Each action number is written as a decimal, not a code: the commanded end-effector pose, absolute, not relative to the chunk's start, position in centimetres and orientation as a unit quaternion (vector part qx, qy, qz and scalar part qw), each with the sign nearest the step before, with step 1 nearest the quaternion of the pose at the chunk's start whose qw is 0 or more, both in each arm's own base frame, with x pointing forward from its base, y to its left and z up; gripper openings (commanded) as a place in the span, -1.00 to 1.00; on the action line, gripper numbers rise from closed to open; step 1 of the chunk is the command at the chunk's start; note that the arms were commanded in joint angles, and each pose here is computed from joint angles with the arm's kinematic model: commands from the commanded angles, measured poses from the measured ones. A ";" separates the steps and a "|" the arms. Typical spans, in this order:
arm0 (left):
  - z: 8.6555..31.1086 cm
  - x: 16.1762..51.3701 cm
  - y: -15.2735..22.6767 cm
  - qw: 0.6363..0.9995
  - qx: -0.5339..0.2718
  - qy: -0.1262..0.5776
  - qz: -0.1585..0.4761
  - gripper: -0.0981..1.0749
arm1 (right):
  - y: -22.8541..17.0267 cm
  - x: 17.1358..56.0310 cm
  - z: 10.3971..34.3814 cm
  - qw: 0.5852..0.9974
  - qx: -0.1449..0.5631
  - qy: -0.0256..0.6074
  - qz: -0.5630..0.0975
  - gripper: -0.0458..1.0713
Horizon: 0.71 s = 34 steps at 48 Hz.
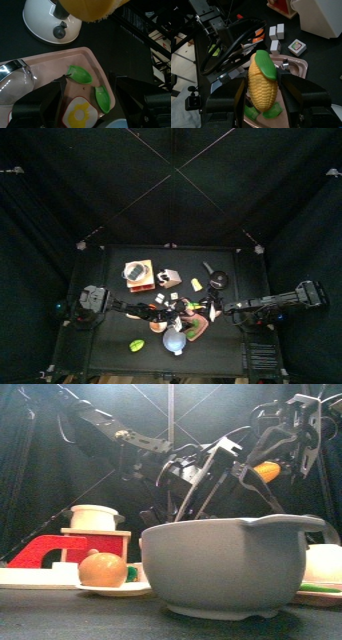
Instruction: Remove husk
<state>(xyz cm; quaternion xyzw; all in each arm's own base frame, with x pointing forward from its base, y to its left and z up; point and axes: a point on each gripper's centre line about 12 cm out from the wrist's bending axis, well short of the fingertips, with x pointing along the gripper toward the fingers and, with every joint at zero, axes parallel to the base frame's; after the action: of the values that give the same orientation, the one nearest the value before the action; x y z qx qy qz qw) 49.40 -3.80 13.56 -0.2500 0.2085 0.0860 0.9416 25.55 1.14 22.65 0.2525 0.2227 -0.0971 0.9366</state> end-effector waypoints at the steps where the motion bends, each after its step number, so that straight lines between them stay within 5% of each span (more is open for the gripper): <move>1: 17.4 48.4 -3.1 0.953 -0.248 0.151 0.086 0.84 | 1.5 25.4 23.2 0.940 0.252 0.215 -0.087 0.33; 21: 19.1 43.1 -3.1 0.983 -0.158 -0.039 0.086 0.84 | 2.2 26.2 24.6 0.965 0.166 0.196 -0.051 0.33; 34: 19.8 42.1 -5.4 0.993 -0.095 -0.071 0.022 0.84 | 3.8 26.3 24.1 0.975 0.093 0.203 -0.008 0.33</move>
<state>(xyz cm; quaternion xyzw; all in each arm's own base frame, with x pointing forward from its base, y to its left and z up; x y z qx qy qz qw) 42.14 -4.89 18.15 -0.1156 -0.0475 0.0460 0.9911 25.96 3.27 23.22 0.1076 0.2145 -0.0229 0.9705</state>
